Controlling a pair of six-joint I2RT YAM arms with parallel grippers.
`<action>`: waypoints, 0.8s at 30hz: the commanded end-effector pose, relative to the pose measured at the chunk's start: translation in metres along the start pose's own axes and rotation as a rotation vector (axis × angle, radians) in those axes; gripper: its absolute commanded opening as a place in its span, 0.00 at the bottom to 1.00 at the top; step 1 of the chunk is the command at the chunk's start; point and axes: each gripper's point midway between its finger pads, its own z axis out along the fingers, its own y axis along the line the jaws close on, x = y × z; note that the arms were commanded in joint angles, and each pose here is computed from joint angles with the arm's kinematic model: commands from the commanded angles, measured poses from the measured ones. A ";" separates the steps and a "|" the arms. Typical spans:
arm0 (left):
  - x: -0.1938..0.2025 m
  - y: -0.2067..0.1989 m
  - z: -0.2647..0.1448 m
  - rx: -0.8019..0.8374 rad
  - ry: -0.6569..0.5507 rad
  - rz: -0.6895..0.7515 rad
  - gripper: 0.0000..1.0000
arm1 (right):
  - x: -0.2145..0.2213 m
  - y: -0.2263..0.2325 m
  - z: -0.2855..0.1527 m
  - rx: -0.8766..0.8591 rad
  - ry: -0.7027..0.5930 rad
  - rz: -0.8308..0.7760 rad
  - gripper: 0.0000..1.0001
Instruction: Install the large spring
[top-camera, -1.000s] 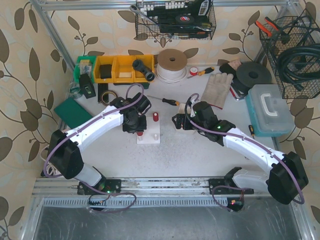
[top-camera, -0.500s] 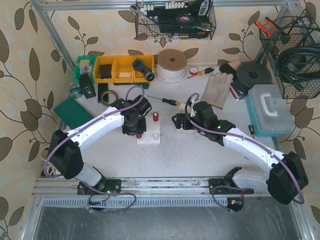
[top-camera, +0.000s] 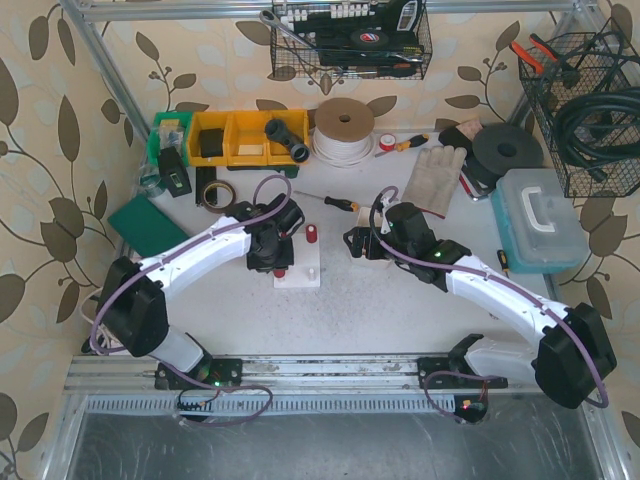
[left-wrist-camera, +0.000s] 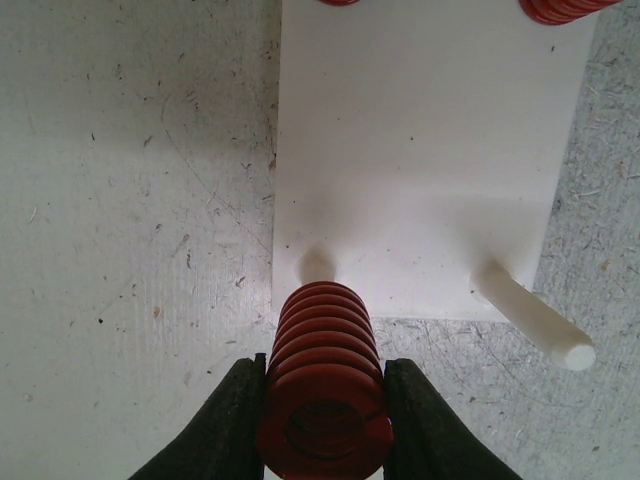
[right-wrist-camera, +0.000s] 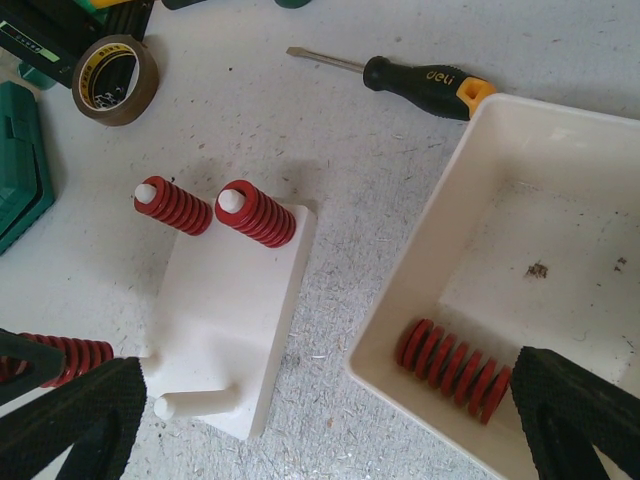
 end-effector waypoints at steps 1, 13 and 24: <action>-0.003 -0.002 0.006 -0.005 -0.026 -0.002 0.00 | 0.003 -0.001 0.004 -0.004 0.010 0.007 0.98; -0.004 -0.005 0.026 -0.003 -0.033 -0.006 0.00 | 0.003 0.000 0.004 -0.017 -0.002 0.006 0.98; -0.006 -0.008 0.034 -0.018 -0.019 -0.004 0.00 | 0.003 0.000 0.005 -0.022 0.002 0.003 0.98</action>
